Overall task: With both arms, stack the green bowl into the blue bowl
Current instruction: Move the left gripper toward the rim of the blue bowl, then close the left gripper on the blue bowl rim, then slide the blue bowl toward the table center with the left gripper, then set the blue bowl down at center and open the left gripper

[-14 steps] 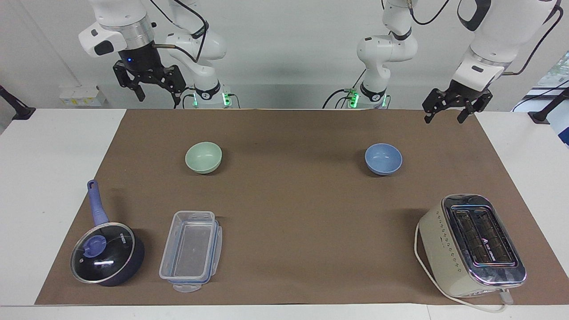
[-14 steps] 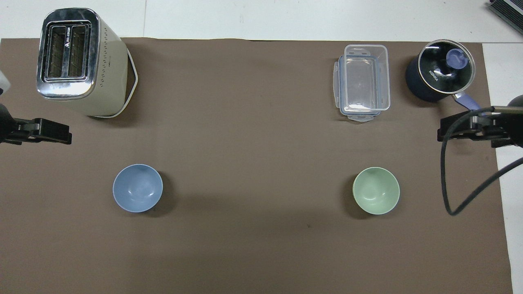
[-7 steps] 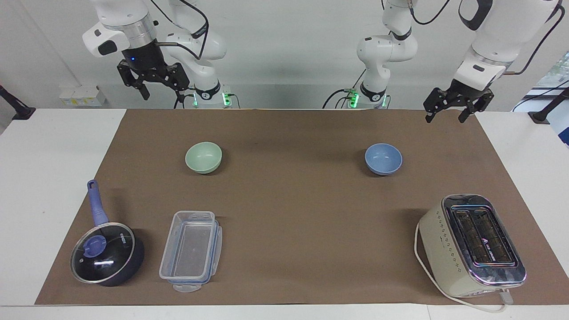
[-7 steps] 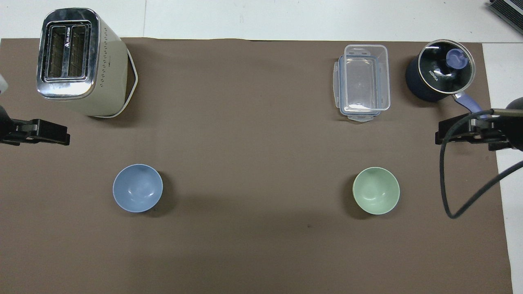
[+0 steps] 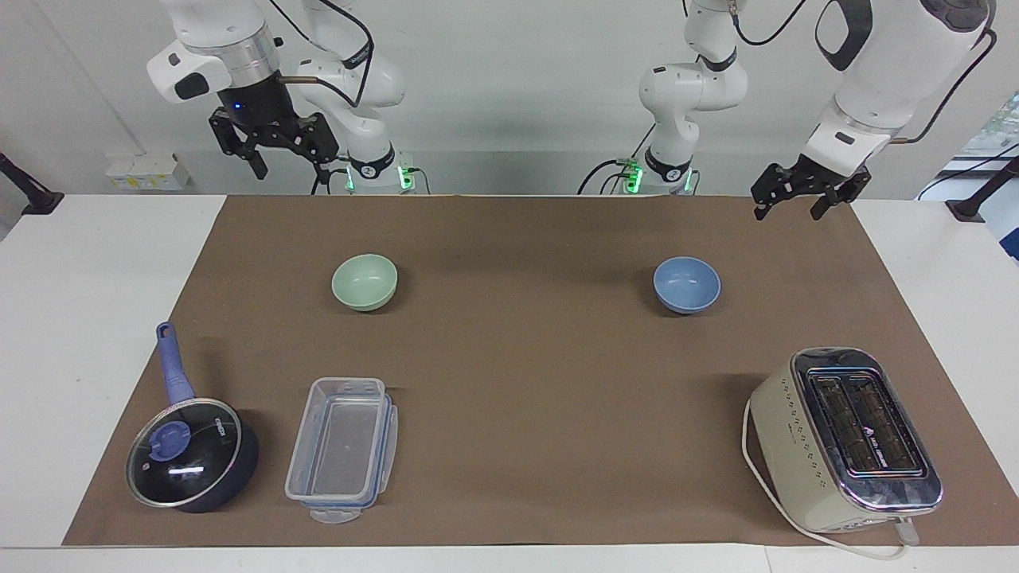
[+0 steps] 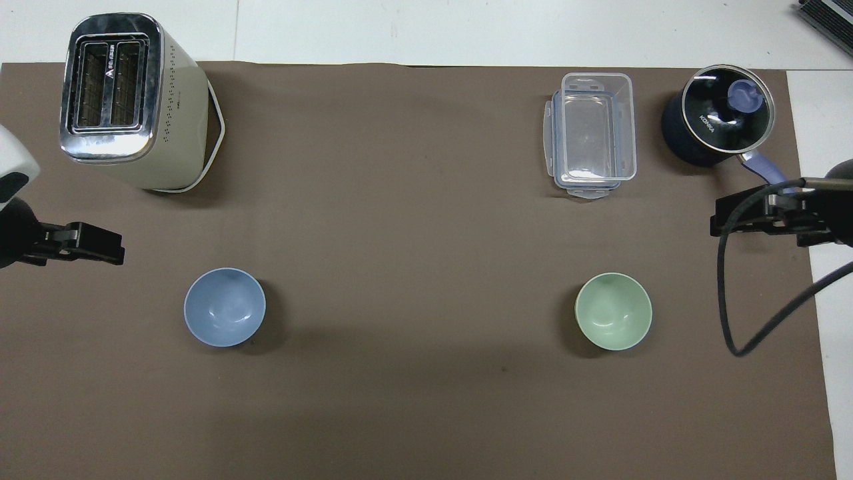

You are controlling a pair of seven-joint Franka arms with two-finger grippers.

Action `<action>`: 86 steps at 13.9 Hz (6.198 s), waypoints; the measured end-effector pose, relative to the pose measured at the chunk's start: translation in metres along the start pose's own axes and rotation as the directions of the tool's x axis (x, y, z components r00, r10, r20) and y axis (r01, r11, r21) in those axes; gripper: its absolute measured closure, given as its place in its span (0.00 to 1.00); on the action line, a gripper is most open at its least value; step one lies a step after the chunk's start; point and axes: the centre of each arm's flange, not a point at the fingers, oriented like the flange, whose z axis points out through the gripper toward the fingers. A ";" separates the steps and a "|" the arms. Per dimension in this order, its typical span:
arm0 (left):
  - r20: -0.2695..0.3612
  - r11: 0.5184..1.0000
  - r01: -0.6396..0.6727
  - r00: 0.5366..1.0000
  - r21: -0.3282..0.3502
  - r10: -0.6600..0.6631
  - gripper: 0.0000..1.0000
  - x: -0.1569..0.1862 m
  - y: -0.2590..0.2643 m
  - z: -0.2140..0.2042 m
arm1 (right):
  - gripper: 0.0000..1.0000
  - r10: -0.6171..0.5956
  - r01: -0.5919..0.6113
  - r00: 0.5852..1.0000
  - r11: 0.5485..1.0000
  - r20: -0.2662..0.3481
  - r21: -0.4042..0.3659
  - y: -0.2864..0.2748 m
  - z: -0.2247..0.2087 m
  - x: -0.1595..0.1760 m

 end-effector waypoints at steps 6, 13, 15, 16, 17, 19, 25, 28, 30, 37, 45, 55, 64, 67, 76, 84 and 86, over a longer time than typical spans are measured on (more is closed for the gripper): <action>-0.010 0.999 -0.043 0.999 0.000 0.043 0.00 -0.004 -0.018 0.054 | 0.00 0.004 -0.004 1.000 1.000 0.004 -0.002 0.002 0.001 -0.001; -0.024 0.998 -0.058 0.998 0.005 0.058 0.00 -0.010 -0.013 0.120 | 0.00 -0.016 0.016 1.000 1.000 0.008 -0.004 0.003 0.002 -0.004; -0.035 0.998 -0.057 0.998 0.006 0.058 0.00 -0.011 -0.013 0.140 | 0.00 -0.017 0.017 1.000 1.000 0.009 -0.005 0.003 0.003 -0.006; -0.039 0.998 -0.058 0.998 0.006 0.058 0.00 -0.012 -0.012 0.149 | 0.00 -0.017 0.017 1.000 1.000 0.010 -0.005 0.003 0.003 -0.006; -0.044 0.998 -0.061 0.997 0.007 0.061 0.00 -0.013 -0.011 0.157 | 0.00 -0.017 0.017 1.000 1.000 0.011 -0.006 0.003 0.003 -0.006; -0.049 0.998 -0.065 0.997 0.008 0.065 0.00 -0.014 -0.009 0.174 | 0.00 -0.020 0.020 1.000 1.000 0.012 -0.006 0.003 0.004 -0.006; -0.052 0.998 -0.068 0.996 0.005 0.069 0.00 -0.011 -0.008 0.239 | 0.00 -0.021 0.021 1.000 1.000 0.013 -0.007 0.003 0.004 -0.007; -0.061 0.998 -0.070 0.996 0.004 0.070 0.00 -0.011 -0.007 0.256 | 0.00 -0.021 0.021 1.000 1.000 0.013 -0.007 0.003 0.004 -0.007; -0.061 0.997 -0.075 0.995 0.004 0.075 0.06 -0.014 -0.005 0.262 | 0.00 -0.021 0.021 1.000 1.000 0.013 -0.007 0.003 0.004 -0.007; -0.057 0.997 -0.081 0.995 0.002 0.081 0.89 -0.015 0.000 0.265 | 0.00 -0.021 0.021 1.000 1.000 0.014 -0.007 0.003 0.004 -0.007; -0.069 0.997 -0.074 0.995 -0.014 0.073 0.95 -0.005 0.003 0.234 | 0.00 -0.021 0.021 1.000 1.000 0.015 -0.007 0.003 0.005 -0.007; -0.057 0.991 -0.118 0.992 -0.061 0.115 0.95 0.000 0.073 0.145 | 0.00 -0.021 0.021 1.000 1.000 0.015 -0.007 0.003 0.005 -0.007; -0.086 0.990 -0.091 0.993 -0.110 0.082 0.95 -0.038 0.246 0.167 | 0.00 -0.013 0.013 1.000 1.000 0.015 -0.007 0.007 0.005 -0.006; -0.094 0.987 -0.080 0.993 -0.136 0.068 0.95 -0.051 0.296 0.197 | 0.00 -0.007 0.007 1.000 1.000 0.015 -0.007 0.010 0.005 -0.005; -0.108 0.987 -0.071 0.993 -0.146 0.055 0.95 -0.063 0.296 0.276 | 0.00 0.001 -0.001 1.000 1.000 0.015 -0.007 0.015 0.005 -0.004; -0.150 0.983 -0.056 0.988 -0.173 0.030 0.16 -0.068 0.308 0.278 | 0.00 -0.004 0.004 1.000 1.000 0.018 -0.008 0.035 0.013 -0.001; -0.143 0.984 -0.023 0.990 -0.174 -0.002 0.00 -0.059 0.305 0.247 | 0.00 -0.025 0.025 1.000 1.000 0.010 -0.007 0.047 0.020 0.001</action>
